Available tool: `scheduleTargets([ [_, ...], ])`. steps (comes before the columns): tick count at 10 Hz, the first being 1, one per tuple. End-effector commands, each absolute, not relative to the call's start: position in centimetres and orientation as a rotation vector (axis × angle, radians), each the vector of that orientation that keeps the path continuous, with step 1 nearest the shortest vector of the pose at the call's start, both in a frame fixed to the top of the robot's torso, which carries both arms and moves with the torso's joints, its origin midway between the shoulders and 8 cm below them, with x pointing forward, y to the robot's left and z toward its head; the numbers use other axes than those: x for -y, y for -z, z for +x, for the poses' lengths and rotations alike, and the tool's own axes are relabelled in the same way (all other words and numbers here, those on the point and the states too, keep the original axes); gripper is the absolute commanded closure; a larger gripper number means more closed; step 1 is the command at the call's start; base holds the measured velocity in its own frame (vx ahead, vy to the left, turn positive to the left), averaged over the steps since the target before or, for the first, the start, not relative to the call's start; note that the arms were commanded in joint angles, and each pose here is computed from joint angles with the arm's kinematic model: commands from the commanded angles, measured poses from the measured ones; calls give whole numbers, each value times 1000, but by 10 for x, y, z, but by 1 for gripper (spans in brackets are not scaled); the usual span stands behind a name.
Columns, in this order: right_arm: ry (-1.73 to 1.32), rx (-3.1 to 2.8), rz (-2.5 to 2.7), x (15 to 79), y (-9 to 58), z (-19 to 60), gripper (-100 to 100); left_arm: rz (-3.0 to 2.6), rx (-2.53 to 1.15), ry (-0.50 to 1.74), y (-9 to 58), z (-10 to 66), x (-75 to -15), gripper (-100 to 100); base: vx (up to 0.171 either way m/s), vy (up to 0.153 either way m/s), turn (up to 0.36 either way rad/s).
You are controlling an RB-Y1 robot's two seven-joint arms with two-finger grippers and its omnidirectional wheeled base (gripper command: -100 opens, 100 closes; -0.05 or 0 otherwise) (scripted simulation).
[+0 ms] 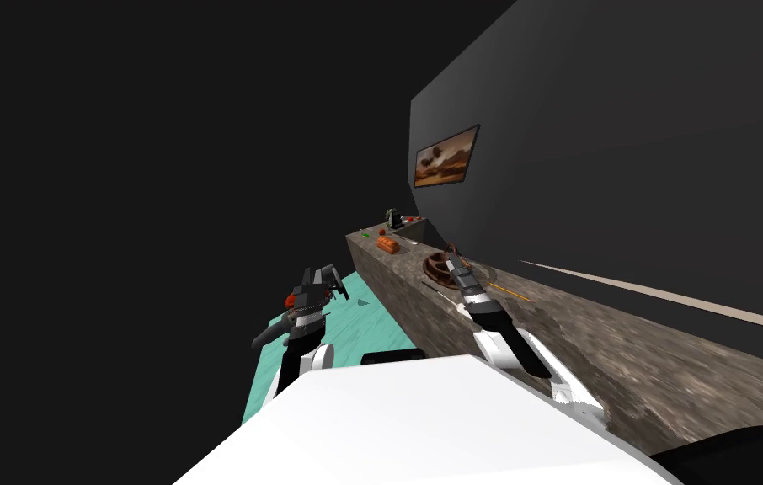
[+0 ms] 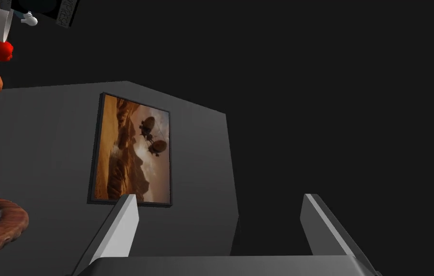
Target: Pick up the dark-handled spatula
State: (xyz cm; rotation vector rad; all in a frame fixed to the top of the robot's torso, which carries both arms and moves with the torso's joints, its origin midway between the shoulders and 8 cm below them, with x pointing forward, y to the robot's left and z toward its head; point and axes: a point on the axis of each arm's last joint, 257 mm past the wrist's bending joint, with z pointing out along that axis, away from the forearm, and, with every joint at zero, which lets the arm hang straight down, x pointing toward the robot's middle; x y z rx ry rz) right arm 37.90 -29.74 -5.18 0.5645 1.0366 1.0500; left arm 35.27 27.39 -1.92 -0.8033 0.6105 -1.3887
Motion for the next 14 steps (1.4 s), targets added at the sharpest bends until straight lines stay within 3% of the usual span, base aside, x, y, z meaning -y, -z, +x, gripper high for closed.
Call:
scheduleTargets([
  [1, -1037, -1069, 551, 300, 59, 379, -100, -803, -610, 1389, 19, 353, -274, 0, -8, 10, 41],
  [14, -833, -1501, 465, 354, 170, 360, -100, -803, -611, 1389, 19, 353, -274, 0, -14, 19, 90],
])
